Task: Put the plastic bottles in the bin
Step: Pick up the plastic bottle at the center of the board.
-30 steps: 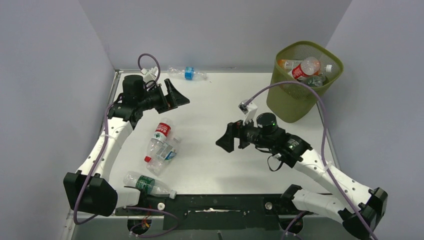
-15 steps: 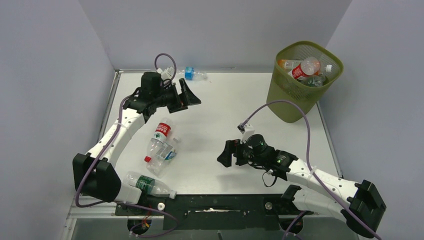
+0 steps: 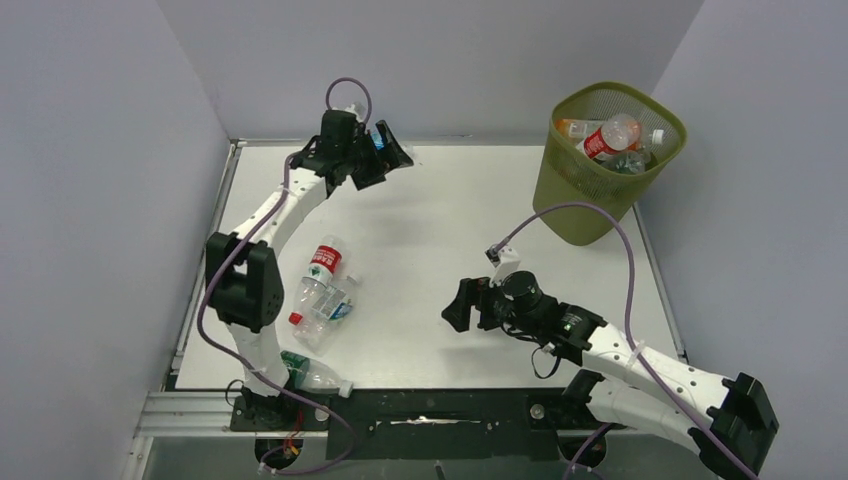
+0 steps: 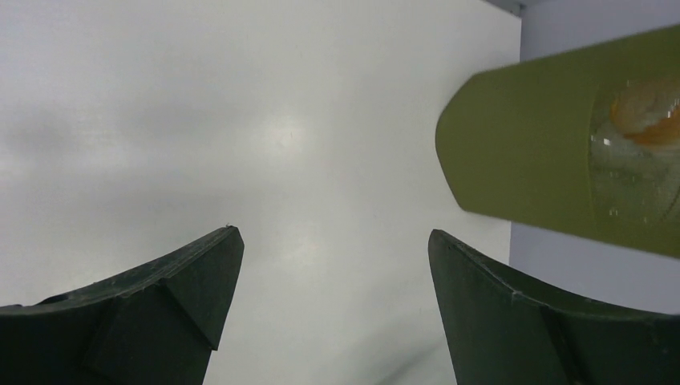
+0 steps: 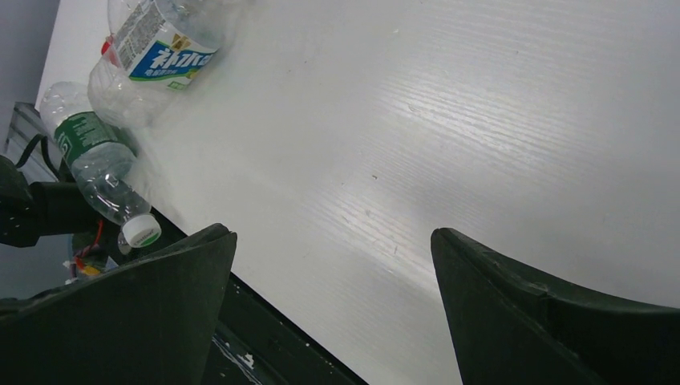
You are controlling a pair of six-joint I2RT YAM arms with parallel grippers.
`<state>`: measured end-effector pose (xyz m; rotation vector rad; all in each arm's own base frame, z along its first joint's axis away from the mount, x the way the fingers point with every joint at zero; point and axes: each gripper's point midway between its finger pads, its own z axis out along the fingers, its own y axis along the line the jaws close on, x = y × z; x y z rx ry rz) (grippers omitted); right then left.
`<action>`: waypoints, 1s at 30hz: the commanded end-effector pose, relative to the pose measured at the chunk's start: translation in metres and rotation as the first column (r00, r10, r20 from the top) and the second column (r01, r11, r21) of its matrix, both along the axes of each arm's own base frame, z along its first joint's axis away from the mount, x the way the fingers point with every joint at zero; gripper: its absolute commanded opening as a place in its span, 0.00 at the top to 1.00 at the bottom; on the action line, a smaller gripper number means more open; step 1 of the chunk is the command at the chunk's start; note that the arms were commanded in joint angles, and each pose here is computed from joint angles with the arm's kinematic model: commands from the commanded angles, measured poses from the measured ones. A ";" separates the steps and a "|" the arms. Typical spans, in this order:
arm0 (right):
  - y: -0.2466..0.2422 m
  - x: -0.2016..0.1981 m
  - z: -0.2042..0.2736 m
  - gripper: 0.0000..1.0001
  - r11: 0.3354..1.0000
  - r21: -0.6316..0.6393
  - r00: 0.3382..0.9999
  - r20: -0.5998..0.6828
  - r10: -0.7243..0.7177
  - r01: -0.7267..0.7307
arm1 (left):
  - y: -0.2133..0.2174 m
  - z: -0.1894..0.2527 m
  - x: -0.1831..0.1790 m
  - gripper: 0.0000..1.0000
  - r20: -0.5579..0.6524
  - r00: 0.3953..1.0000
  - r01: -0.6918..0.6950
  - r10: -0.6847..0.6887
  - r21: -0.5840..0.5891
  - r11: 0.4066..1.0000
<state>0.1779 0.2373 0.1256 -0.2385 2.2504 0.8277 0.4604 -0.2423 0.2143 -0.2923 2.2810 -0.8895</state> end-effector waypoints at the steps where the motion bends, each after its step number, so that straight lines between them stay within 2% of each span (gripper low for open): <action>1: 0.000 0.012 0.017 0.02 0.999 -0.032 0.998 0.061 -0.006 0.008 | 0.014 0.031 0.078 0.13 0.138 0.977 -0.157 0.161 -0.043 0.987; 6: 0.000 0.018 0.014 0.02 0.999 -0.032 0.998 0.060 -0.022 0.024 | 0.034 0.004 0.134 0.13 0.082 0.952 -0.287 0.294 -0.089 0.954; 11: 0.008 0.022 0.008 0.02 1.000 -0.011 0.999 0.041 -0.019 0.020 | 0.045 -0.002 0.181 0.13 0.112 0.921 -0.351 0.372 -0.169 0.921; 14: 0.016 0.024 0.004 0.02 1.000 -0.003 1.000 0.026 -0.002 0.002 | 0.046 -0.022 0.202 0.13 0.083 0.908 -0.395 0.410 -0.150 0.906; 22: 0.021 0.031 -0.003 0.02 1.000 -0.011 1.000 0.013 0.022 -0.022 | 0.068 -0.044 0.215 0.12 -0.011 0.837 -0.538 0.547 -0.200 0.819; 30: 0.017 0.035 -0.008 0.02 1.000 0.005 1.000 0.003 0.021 -0.021 | 0.079 -0.067 0.218 0.12 -0.087 0.782 -0.619 0.617 -0.231 0.751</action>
